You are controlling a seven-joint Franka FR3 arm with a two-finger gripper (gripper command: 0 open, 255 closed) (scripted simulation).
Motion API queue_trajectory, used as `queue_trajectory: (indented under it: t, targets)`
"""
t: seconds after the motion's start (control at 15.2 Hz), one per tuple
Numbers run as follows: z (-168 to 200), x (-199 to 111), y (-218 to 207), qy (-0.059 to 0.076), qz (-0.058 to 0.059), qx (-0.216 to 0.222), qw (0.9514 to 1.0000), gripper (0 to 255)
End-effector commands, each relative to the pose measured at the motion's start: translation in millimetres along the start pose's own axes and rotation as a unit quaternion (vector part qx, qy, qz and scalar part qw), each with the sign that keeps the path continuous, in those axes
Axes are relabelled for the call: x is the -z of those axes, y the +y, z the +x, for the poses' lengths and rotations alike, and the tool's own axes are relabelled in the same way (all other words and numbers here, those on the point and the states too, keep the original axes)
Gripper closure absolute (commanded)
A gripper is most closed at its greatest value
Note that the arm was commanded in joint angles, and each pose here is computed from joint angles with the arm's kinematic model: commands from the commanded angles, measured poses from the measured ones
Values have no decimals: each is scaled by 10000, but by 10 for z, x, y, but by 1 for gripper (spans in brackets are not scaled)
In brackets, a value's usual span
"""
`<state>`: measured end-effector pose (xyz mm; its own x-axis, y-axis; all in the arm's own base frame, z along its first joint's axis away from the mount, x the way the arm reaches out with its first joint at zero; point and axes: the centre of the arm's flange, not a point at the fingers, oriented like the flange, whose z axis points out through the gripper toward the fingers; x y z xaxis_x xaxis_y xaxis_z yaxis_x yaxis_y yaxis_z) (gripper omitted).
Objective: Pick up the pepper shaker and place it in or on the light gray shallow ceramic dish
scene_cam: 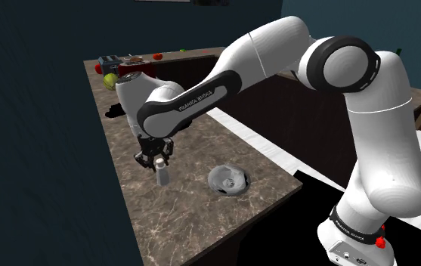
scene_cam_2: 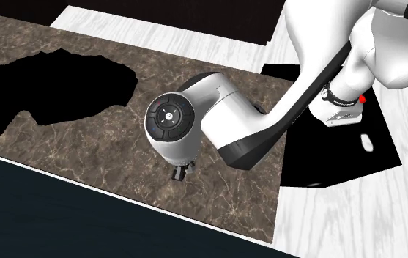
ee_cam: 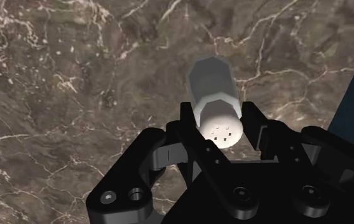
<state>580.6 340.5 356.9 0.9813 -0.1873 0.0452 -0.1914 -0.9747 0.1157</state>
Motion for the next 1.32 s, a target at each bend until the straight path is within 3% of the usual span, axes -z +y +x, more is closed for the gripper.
queue_trajectory:
  t: [0.0,1.25]
  targets:
    - [3,81,11,-1,0,0,10000,255]
    - [-35,1016,224,-1,0,0,10000,255]
